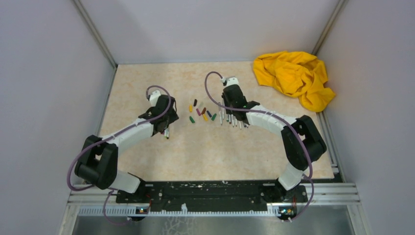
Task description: Open the pen caps
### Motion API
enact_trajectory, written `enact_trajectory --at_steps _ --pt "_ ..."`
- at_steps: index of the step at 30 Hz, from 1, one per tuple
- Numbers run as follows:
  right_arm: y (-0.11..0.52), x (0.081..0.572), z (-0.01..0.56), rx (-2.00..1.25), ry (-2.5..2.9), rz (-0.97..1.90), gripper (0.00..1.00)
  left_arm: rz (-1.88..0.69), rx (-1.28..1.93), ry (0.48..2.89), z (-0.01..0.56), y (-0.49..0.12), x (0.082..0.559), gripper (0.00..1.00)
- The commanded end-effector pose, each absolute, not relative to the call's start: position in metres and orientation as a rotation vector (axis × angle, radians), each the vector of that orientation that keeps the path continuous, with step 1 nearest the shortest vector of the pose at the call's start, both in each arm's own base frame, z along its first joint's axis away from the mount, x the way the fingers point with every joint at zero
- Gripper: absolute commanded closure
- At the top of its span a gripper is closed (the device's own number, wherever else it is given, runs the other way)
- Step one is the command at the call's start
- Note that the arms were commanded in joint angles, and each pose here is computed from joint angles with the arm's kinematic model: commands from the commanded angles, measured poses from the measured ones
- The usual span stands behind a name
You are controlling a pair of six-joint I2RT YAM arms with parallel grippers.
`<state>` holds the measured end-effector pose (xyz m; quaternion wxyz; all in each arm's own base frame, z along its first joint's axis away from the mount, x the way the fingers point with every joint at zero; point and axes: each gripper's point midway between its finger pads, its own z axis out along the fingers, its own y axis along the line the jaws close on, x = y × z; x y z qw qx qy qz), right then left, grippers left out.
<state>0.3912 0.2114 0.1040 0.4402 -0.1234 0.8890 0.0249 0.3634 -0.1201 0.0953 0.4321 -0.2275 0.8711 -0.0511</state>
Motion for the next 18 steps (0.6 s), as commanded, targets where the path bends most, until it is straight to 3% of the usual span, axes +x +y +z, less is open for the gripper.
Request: enact_trajectory --at_steps 1,18 --pt "0.232 0.403 0.149 -0.279 2.094 0.163 0.74 0.008 -0.537 2.221 0.082 -0.11 0.335 0.43" --pt "0.232 0.399 0.146 -0.276 2.089 0.179 0.73 0.166 -0.508 2.296 0.046 -0.102 0.32 0.44"
